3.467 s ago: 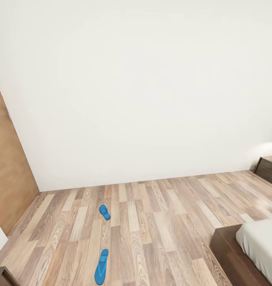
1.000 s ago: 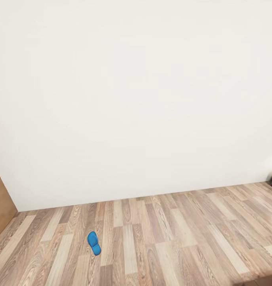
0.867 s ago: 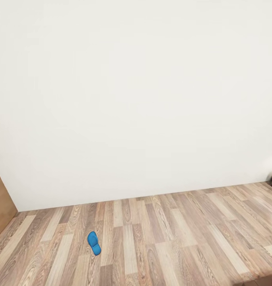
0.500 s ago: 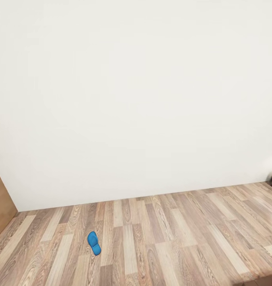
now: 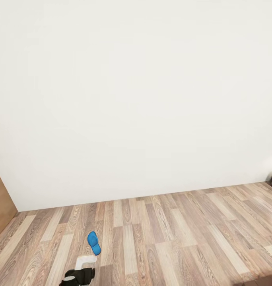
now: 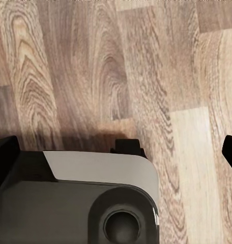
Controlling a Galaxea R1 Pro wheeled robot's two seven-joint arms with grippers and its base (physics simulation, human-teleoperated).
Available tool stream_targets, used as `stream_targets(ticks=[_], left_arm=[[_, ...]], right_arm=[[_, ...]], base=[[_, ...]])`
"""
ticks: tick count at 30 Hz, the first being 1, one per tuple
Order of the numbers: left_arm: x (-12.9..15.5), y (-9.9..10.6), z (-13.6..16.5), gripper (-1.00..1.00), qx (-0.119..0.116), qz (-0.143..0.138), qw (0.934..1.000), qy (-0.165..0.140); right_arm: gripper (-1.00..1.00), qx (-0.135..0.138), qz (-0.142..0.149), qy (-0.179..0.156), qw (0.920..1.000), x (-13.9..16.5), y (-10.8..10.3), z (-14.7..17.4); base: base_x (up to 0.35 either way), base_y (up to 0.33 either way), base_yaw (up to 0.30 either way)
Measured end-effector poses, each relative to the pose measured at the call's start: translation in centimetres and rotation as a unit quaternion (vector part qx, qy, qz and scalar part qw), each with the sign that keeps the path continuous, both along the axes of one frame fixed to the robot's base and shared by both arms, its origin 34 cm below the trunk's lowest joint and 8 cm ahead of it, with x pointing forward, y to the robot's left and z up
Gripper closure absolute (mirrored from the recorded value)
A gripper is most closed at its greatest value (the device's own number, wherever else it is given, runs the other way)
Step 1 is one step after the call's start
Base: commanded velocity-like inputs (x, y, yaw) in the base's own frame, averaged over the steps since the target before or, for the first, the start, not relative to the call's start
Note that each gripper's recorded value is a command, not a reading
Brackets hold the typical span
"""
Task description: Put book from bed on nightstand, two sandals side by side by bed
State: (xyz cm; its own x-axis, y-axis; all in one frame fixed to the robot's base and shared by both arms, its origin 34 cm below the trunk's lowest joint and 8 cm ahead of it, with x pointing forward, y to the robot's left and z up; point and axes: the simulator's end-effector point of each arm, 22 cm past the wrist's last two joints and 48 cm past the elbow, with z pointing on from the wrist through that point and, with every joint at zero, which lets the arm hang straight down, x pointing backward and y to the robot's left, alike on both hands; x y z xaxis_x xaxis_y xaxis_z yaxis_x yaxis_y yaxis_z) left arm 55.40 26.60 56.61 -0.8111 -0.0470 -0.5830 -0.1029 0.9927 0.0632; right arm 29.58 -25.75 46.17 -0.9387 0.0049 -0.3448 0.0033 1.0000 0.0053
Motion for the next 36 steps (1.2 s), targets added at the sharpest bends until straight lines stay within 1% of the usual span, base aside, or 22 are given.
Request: stream_targets(ticks=[4, 5, 16, 18, 21, 23, 24, 26, 29, 30, 31, 33, 34, 35, 36], left_arm=[[-1.3, 0.4, -1.1, -1.00, 0.009, 0.006, 0.9998, 0.018], [-1.8, 0.5, -1.5, -1.00, 0.011, 0.008, 0.9997, 0.022], [-2.1, 0.9, -1.7, -1.00, 0.011, 0.019, 0.9995, 0.023], [-2.1, 0.9, -1.7, -1.00, 0.010, 0.020, 0.9995, 0.023], [-2.1, 1.0, -1.7, -1.00, 0.010, 0.021, 0.9995, 0.023], [-2.1, 0.9, -1.7, -1.00, 0.010, 0.020, 0.9995, 0.023], [-2.1, 0.9, -1.7, -1.00, 0.010, 0.020, 0.9995, 0.023], [-2.1, 0.9, -1.7, -1.00, 0.010, 0.020, 0.9995, 0.023], [-2.1, 0.8, -1.7, -1.00, 0.009, 0.019, 0.9995, 0.022], [-2.1, 0.8, -1.7, -1.00, 0.009, 0.018, 0.9995, 0.022], [-2.1, 0.7, -1.7, -1.00, 0.008, 0.018, 0.9996, 0.022], [-2.1, 0.7, -1.7, -1.00, 0.008, 0.018, 0.9996, 0.022], [-2.1, 0.7, -1.7, -1.00, 0.008, 0.017, 0.9996, 0.022], [-2.1, 0.7, -1.7, -1.00, 0.008, 0.017, 0.9996, 0.022], [-2.1, 0.7, -1.7, -1.00, 0.008, 0.017, 0.9996, 0.022]], right_arm=[[-1.00, -0.001, 0.000, -0.007, 1.0000, 0.6, -0.1, 0.2], [-1.00, -0.002, 0.000, -0.019, 0.9998, 1.7, -0.2, 0.6], [-1.00, -0.001, 0.001, -0.053, 0.9986, 4.8, -0.1, 1.9], [-1.00, -0.003, 0.001, -0.064, 0.9979, 5.8, -0.2, 2.3], [-1.00, -0.004, 0.001, -0.106, 0.9944, 9.4, -0.1, 4.3], [-1.00, -0.003, 0.001, -0.123, 0.9924, 11.0, 0.0, 5.3], [-1.00, -0.003, 0.001, -0.127, 0.9919, 11.4, 0.0, 5.5], [-1.00, -0.001, 0.002, -0.127, 0.9919, 12.1, 0.1, 5.9], [-1.00, 0.004, 0.002, -0.098, 0.9952, 11.6, 0.3, 5.5], [-1.00, 0.012, 0.003, -0.078, 0.9969, 11.1, 0.6, 5.2], [-1.00, 0.030, 0.004, -0.065, 0.9974, 11.4, 1.3, 5.2], [-1.00, 0.059, 0.006, -0.063, 0.9962, 12.7, 2.5, 5.8], [-1.00, 0.102, 0.006, -0.070, 0.9923, 14.5, 4.2, 6.9], [-1.00, 0.155, 0.001, -0.077, 0.9849, 16.2, 6.1, 8.2], [-1.00, 0.180, -0.003, -0.081, 0.9804, 16.9, 6.9, 8.8]], base=[[0.000, 0.000, 0.000], [0.000, 0.000, 0.000], [0.000, 0.000, 0.000], [0.000, 0.000, 0.000], [0.000, 0.000, 0.000], [0.000, 0.000, 0.000], [0.000, 0.000, 0.000], [0.000, 0.000, 0.000], [0.000, 0.000, 0.000], [0.000, 0.000, 0.000], [0.000, 0.000, 0.000], [0.000, 0.000, 0.000], [0.000, 0.000, 0.000], [0.000, 0.000, 0.000], [0.000, 0.000, 0.000]])
